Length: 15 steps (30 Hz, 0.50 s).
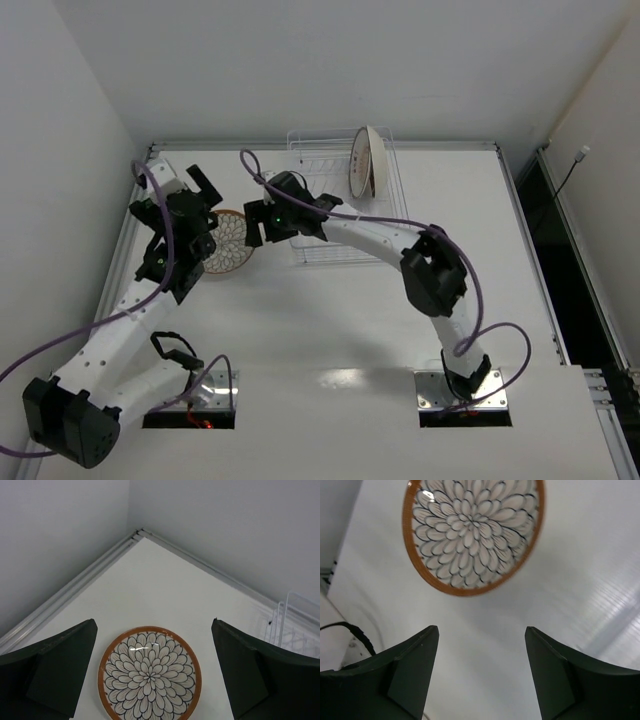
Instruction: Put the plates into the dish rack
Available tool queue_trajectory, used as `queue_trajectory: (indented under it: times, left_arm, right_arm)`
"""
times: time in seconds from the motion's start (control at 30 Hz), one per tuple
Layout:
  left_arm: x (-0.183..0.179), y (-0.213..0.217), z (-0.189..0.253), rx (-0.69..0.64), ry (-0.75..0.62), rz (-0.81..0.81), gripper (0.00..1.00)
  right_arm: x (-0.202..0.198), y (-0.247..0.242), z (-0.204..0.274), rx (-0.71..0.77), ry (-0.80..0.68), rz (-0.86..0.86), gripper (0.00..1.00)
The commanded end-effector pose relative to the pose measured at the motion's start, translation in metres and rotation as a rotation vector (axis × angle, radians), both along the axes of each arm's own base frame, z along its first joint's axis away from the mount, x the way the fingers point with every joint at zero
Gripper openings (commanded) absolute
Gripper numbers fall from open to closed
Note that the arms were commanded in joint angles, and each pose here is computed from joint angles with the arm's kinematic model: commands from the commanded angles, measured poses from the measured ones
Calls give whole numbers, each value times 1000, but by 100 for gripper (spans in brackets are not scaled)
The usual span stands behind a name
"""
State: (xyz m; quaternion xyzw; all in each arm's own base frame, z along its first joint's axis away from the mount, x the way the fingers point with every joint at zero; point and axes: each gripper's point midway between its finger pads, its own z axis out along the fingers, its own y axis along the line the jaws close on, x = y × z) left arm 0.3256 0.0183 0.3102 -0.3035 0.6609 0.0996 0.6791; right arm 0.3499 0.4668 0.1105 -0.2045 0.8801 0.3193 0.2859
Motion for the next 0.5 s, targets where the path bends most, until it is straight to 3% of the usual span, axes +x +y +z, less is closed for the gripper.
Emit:
queue_trajectory:
  times: [0.0,0.13,0.17,0.3,0.47]
  left_arm:
    - [19,-30,1,64,48,-158,100]
    - [30,-53,-23,66,196,-274,100]
    - [31,-63,-23,67,244,-332,100]
    - [39,-92,-50,51,400,-493,100]
    - [40,-140,-111,45,657,-763,100]
  right_arm:
    - [3,-47,105,25,-204,-116,68]
    - [-15,-100,137,21,-288,-221,71]
    - [-24,-122,173,66,-351,-269,71]
    - [-55,-180,200,91,-423,-358,76]
    - [-79,-262,195,-88,-493,-492,79]
